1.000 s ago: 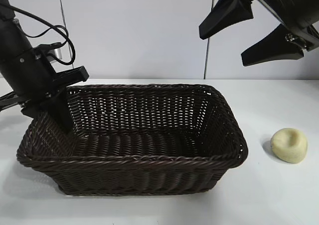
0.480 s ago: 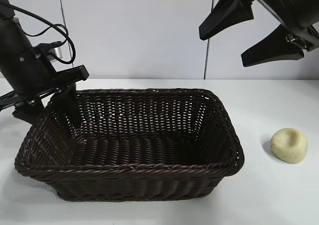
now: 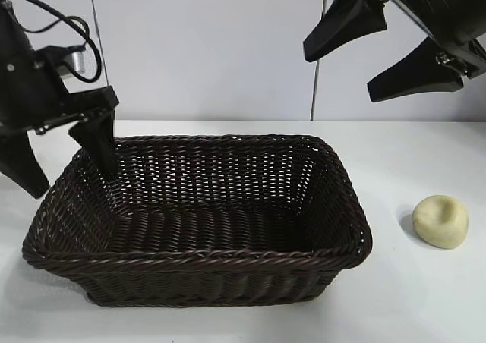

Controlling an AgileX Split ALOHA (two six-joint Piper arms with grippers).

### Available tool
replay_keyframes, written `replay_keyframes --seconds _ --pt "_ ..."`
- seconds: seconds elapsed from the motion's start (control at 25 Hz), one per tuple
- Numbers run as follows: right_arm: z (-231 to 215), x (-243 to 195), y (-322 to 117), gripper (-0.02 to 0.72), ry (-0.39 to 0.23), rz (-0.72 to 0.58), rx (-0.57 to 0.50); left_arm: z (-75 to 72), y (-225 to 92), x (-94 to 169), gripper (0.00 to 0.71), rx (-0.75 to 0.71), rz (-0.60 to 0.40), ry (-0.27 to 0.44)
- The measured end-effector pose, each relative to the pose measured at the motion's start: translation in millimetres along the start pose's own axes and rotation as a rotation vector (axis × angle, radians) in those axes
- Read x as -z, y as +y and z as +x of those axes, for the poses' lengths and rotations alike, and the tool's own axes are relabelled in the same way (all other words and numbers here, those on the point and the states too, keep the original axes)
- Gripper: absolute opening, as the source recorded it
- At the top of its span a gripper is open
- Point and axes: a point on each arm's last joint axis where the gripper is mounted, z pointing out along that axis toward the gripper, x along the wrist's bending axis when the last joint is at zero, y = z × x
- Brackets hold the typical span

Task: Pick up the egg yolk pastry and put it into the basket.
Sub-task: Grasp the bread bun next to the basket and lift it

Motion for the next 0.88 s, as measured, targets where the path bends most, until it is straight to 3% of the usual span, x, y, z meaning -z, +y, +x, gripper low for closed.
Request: replay_keyframes --seconds 0.16,0.28,0.68,0.88 --pt "0 0 0 0.654 0.001 0.002 0.000 3.1 7 16 0.627 -0.016 -0.048 0.063" --pt "0 0 0 0.654 0.000 0.004 0.003 14.7 9 20 0.627 -0.001 -0.057 0.097" --pt "0 0 0 0.654 0.001 0.005 0.000 94.7 -1 39 0.627 0.189 -0.054 0.216" --pt "0 0 -1 0.654 0.003 0.009 0.001 97.2 -7 44 0.627 0.202 -0.018 0.223"
